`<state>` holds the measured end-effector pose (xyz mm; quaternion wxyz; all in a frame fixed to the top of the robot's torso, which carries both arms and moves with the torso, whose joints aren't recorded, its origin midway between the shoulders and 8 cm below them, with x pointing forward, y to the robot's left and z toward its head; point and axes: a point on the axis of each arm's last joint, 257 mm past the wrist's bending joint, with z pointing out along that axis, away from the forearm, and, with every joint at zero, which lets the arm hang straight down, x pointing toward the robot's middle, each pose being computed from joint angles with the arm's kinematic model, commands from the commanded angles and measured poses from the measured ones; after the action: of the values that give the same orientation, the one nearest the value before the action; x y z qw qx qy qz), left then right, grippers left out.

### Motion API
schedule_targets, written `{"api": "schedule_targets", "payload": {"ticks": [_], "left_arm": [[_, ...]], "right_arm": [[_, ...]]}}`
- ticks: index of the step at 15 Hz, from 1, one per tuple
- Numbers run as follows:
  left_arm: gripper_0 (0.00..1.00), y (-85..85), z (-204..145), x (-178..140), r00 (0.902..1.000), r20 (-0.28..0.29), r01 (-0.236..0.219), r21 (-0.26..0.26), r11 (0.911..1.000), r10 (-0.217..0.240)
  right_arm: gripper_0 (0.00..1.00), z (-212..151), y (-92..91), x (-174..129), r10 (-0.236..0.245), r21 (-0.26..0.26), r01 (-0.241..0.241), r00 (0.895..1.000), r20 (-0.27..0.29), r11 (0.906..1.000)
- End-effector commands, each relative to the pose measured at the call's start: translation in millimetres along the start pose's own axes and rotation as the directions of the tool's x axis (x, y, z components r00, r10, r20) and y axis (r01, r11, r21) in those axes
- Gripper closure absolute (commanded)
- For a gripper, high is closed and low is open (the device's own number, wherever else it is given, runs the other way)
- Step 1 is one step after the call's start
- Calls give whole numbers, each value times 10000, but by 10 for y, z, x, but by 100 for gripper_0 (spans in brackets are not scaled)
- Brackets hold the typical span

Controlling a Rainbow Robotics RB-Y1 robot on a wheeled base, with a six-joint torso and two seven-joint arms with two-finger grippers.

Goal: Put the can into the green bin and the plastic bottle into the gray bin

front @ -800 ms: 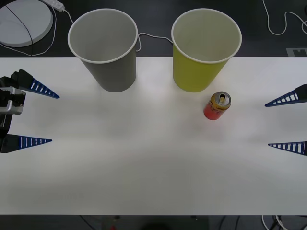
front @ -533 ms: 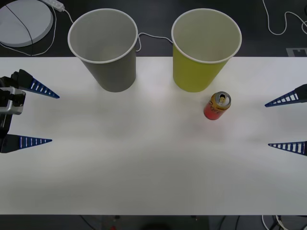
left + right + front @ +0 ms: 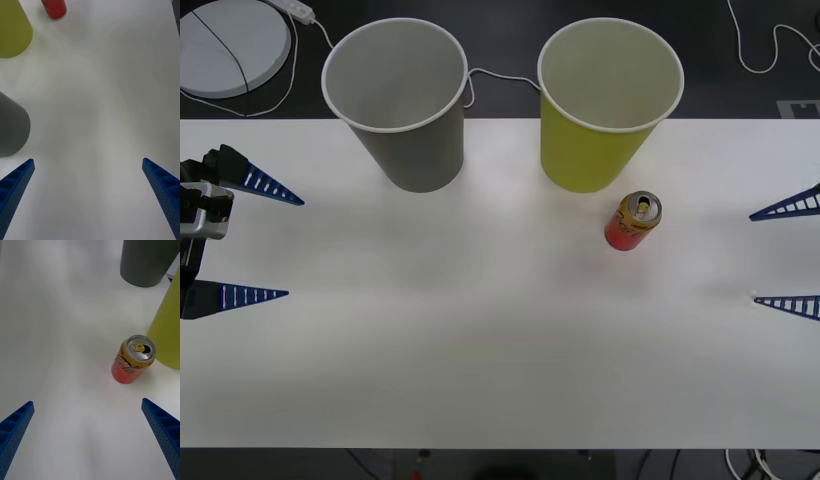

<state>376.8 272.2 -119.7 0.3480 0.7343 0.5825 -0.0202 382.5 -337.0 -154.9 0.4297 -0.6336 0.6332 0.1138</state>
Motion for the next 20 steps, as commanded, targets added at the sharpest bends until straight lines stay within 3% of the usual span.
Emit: {"api": "schedule_targets", "payload": {"ticks": [1,4,6,11,14,15,16,20], "left_arm": [[0,0,0,0,10000,0,-1,0,10000,1],[0,0,0,0,10000,0,-1,0,10000,1],[0,0,0,0,10000,0,-1,0,10000,1],[0,0,0,0,10000,0,-1,0,10000,1],[0,0,0,0,10000,0,-1,0,10000,1],[0,0,0,0,10000,0,-1,0,10000,1],[0,0,0,0,10000,0,-1,0,10000,1],[0,0,0,0,10000,0,-1,0,10000,1]], "right_arm": [[0,-14,-74,115,703,489,-732,9958,584,9961],[0,7,-96,218,1503,865,-1639,9779,1455,9827],[0,53,-106,283,1940,1128,-2193,9603,2004,9691],[0,187,-143,455,2919,1729,-3647,8937,3407,9149],[0,286,-170,553,3200,1923,-4168,8628,3914,8884],[0,334,-178,585,3212,2003,-4251,8569,4032,8827],[0,374,-192,599,3002,2186,-4126,8610,4105,8843],[0,664,-223,680,2753,2617,-4142,8559,4377,8718]]}}
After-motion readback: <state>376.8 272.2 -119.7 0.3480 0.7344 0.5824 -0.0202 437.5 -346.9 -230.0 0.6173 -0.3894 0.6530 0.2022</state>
